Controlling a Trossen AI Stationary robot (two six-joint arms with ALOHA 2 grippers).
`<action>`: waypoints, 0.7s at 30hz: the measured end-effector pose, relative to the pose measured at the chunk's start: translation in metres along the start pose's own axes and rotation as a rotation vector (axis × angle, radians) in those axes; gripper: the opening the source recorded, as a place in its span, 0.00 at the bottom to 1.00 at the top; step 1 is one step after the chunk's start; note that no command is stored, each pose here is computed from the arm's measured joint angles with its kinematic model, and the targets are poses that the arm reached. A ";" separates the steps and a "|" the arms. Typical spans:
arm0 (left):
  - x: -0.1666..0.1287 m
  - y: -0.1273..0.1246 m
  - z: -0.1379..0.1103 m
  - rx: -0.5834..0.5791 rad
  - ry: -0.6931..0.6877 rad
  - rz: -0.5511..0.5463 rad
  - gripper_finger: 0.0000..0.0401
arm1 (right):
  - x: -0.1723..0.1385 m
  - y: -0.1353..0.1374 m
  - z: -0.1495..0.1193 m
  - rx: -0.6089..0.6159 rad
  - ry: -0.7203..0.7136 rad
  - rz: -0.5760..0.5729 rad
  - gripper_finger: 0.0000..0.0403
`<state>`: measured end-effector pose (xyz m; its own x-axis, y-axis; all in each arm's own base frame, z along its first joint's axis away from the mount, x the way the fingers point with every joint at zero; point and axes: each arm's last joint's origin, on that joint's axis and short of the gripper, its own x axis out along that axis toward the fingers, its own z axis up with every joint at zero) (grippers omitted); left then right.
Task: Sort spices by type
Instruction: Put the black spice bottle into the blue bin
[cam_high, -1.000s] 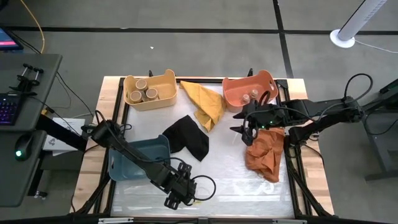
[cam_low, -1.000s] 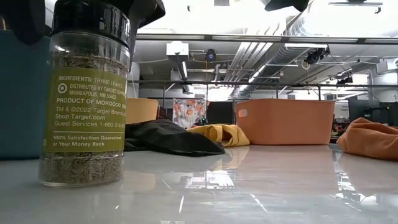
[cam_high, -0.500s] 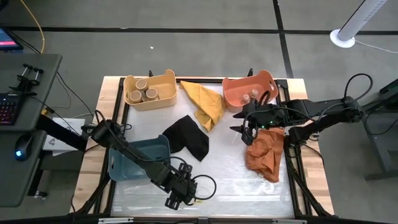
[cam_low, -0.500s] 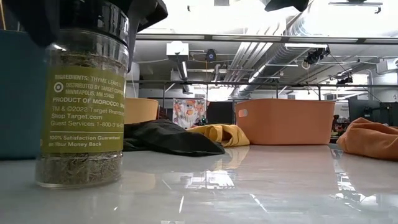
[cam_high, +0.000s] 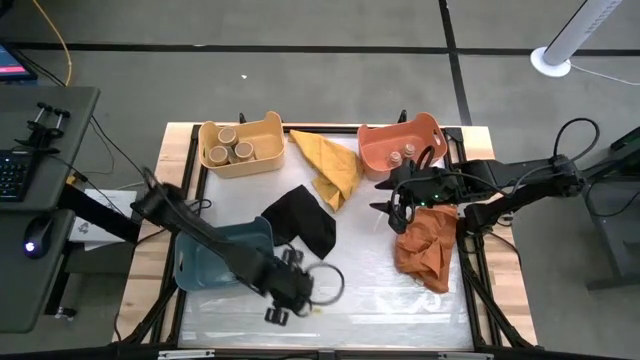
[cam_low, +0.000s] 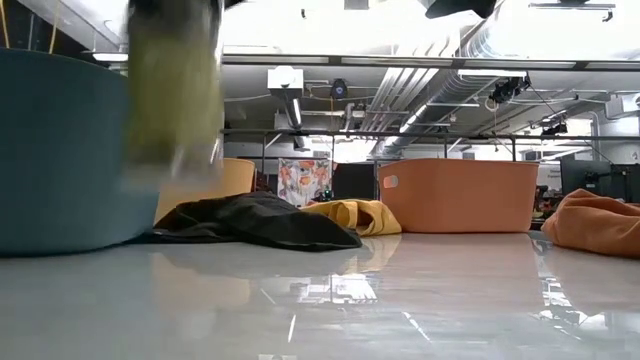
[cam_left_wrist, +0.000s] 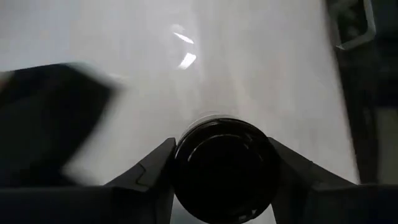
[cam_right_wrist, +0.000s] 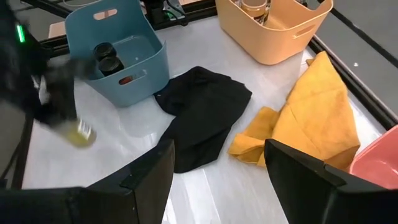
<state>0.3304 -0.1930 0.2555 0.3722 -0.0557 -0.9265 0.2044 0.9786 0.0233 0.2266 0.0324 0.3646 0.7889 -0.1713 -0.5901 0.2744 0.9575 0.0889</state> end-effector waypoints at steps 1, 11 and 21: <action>-0.015 0.006 -0.003 -0.023 -0.015 0.039 0.41 | 0.000 0.000 0.000 -0.003 -0.002 -0.006 0.61; -0.177 0.045 -0.078 -0.488 -0.364 0.336 0.41 | 0.000 -0.001 0.001 -0.020 -0.019 -0.051 0.61; -0.144 0.006 -0.128 -0.696 0.119 0.182 0.41 | 0.000 -0.002 0.001 -0.017 -0.024 -0.070 0.61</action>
<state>0.1627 -0.1537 0.3408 0.2365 0.1027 -0.9662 -0.4890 0.8719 -0.0270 0.2264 0.0303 0.3650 0.7812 -0.2428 -0.5751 0.3196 0.9469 0.0343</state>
